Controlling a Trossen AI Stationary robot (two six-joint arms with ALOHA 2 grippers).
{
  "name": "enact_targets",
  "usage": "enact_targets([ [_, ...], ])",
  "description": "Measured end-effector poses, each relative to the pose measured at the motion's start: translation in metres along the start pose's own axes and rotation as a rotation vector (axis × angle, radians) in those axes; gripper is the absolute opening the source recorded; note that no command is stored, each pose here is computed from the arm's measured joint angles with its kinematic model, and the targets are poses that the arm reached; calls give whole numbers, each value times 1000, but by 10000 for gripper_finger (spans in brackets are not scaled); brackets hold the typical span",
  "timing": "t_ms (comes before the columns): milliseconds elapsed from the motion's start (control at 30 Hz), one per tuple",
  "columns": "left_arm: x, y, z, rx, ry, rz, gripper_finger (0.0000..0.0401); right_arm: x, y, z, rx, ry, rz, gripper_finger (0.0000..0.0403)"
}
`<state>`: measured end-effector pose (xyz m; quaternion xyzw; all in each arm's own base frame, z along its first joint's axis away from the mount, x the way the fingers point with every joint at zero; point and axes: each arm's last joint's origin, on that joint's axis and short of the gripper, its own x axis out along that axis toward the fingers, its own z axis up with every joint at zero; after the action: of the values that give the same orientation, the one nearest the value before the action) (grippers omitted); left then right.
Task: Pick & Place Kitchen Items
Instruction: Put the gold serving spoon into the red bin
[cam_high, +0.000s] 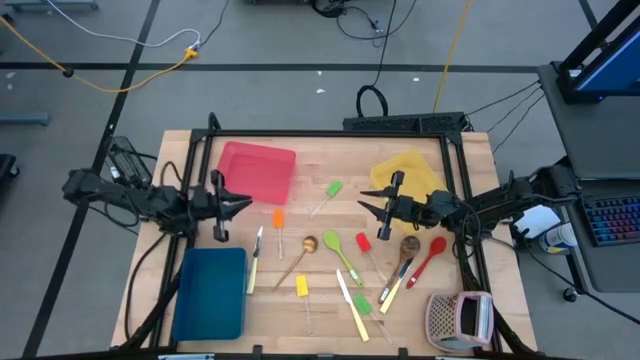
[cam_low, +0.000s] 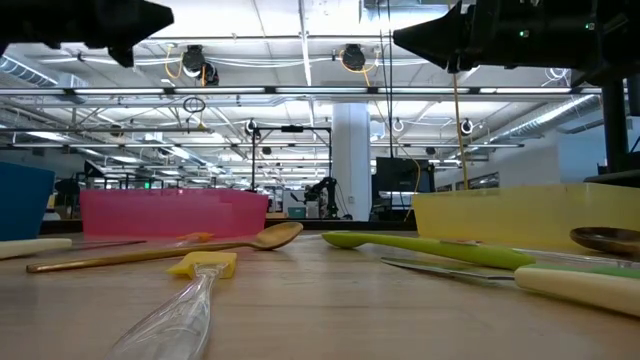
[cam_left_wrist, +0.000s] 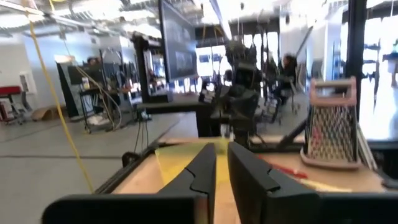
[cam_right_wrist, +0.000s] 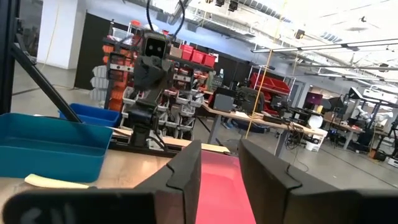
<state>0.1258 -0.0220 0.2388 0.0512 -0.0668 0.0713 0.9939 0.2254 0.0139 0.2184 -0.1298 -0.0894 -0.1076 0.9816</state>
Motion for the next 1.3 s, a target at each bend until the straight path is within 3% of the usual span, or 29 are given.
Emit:
enact_targets([
  [300, 36, -11, 27, 27, 135, -2, 147, 0, 0, 0, 2, 1, 0, 104],
  [600, 69, -18, 25, -78, 477, 106, 163, 0, 0, 0, 3, 1, 0, 105],
  [833, 90, -20, -4, -261, 719, 170, 163, 0, 0, -1, 2, 6, 1, 101],
  [1000, 103, -19, -30, -280, 830, 196, 163, 0, 0, 1, -31, -7, -3, 100],
  [1167, 114, -21, -48, -320, 876, 206, 163, 0, 0, 1, -88, -5, -4, 100],
  [1300, 125, -29, -61, -352, 877, 148, 163, 0, 0, -1, -72, 10, 2, 100],
])
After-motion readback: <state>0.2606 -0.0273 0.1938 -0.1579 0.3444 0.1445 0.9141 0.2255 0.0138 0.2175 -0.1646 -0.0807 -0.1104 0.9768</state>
